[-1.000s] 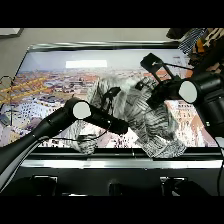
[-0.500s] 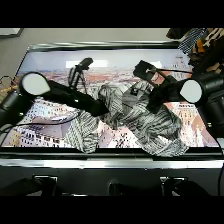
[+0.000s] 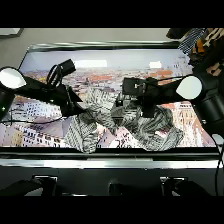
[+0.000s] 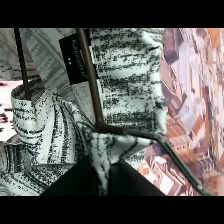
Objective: Fold the clothes and pants, and hang the long-sleeved shirts on hangers.
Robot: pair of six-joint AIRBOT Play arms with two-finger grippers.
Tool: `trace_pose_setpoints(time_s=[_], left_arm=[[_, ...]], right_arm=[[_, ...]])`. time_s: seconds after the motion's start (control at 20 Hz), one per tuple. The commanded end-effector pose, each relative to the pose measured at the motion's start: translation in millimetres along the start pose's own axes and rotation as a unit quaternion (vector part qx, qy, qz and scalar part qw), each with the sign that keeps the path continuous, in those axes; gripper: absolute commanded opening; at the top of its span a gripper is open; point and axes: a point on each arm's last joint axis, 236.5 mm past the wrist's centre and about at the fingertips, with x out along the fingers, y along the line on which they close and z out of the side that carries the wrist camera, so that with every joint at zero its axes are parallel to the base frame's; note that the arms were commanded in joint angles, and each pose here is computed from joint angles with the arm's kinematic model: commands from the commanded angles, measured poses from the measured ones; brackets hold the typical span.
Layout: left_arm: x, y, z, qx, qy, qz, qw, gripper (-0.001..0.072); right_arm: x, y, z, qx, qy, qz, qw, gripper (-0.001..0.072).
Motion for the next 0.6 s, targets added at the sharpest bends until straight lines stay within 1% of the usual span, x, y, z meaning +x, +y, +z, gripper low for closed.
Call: trace_pose_setpoints(time_s=[0.0,0.15,0.25,0.3,0.35,0.4,0.45,0.5,0.55], left_arm=[[11,-8,-10,0.079,-0.019,-0.035,0.996,0.056],[23,-26,-6,0.081,-0.035,-0.071,0.994,0.056],[32,-32,-8,0.082,-0.03,-0.083,0.993,0.0558],[35,-33,-7,0.083,-0.028,-0.085,0.993,0.0546],[38,-32,-6,0.084,-0.029,-0.085,0.992,0.0463],[40,-31,-6,0.084,-0.03,-0.083,0.993,0.022],[40,-30,-6,0.099,-0.031,-0.083,0.991,0.0018],[40,-30,-6,0.104,-0.031,-0.082,0.991,0.002],[40,-30,-5,0.103,-0.032,-0.081,0.991,0.0019]], right_arm=[[5,5,8,-0.018,-0.019,0.016,1.0,0.0024],[7,4,9,-0.016,-0.021,0.014,1.0,0.0024],[7,3,9,-0.016,-0.022,0.013,1.0,0.0024],[7,3,9,-0.016,-0.022,0.013,1.0,0.0024],[7,4,10,-0.015,-0.023,0.014,1.0,0.0024],[7,5,11,-0.014,-0.026,0.016,0.999,0.0025],[7,6,13,-0.009,-0.03,0.018,0.999,0.0026],[7,5,13,0.002,-0.03,0.018,0.999,0.0028],[7,5,13,0.016,-0.029,0.018,0.999,0.0106]])
